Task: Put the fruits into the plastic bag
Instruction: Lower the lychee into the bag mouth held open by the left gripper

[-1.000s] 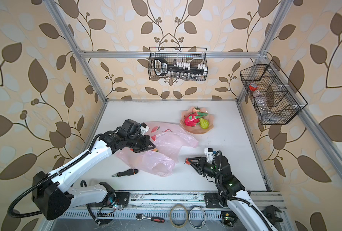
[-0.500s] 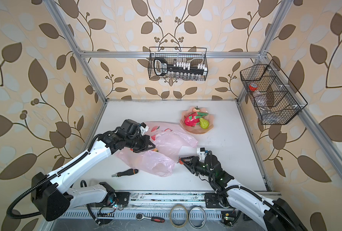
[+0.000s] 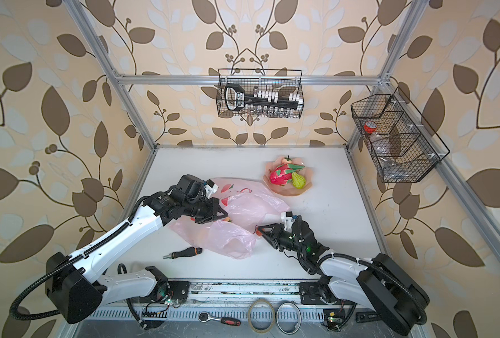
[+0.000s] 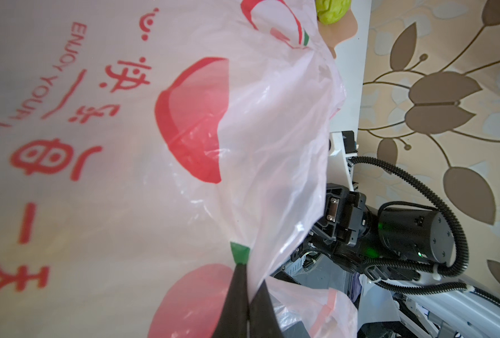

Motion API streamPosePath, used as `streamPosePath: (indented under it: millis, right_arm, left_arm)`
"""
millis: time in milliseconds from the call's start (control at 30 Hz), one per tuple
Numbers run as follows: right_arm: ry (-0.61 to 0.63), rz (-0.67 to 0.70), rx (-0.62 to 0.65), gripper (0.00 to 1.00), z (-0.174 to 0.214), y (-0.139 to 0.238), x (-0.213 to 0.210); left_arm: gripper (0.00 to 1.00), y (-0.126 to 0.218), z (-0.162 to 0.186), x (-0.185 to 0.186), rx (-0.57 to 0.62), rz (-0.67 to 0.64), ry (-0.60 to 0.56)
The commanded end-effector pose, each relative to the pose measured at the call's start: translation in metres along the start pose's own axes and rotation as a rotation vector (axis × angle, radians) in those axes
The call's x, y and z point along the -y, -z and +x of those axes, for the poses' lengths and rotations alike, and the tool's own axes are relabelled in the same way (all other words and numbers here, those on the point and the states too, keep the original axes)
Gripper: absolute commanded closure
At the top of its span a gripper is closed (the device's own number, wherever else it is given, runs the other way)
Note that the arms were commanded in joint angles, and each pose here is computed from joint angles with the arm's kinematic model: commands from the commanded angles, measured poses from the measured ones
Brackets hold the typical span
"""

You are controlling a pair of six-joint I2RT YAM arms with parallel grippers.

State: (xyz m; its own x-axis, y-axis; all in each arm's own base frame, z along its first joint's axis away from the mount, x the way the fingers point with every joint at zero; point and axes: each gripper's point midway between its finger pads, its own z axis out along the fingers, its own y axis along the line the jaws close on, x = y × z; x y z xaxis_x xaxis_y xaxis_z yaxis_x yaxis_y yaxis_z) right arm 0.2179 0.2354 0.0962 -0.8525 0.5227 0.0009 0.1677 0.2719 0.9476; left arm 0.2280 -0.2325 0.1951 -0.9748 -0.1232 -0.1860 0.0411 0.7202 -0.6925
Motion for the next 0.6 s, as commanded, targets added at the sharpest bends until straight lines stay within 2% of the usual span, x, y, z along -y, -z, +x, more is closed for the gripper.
streamPosePath:
  millis: [0,333,567]
  right_arm:
    - [0.016,-0.103,-0.020,0.82,0.000,-0.012,-0.036]
    - [0.015,-0.133,-0.131,0.83,0.019,-0.068,-0.058]
    - [-0.050,-0.176,-0.198,0.84,0.034,-0.115,-0.064]
  left_arm:
    - [1.00,0.012,-0.006,0.023,0.030,0.065,-0.051]
    - [1.00,0.013,-0.008,0.027,0.032,0.072,-0.058]
    - [1.00,0.013,-0.010,0.031,0.035,0.079,-0.061]
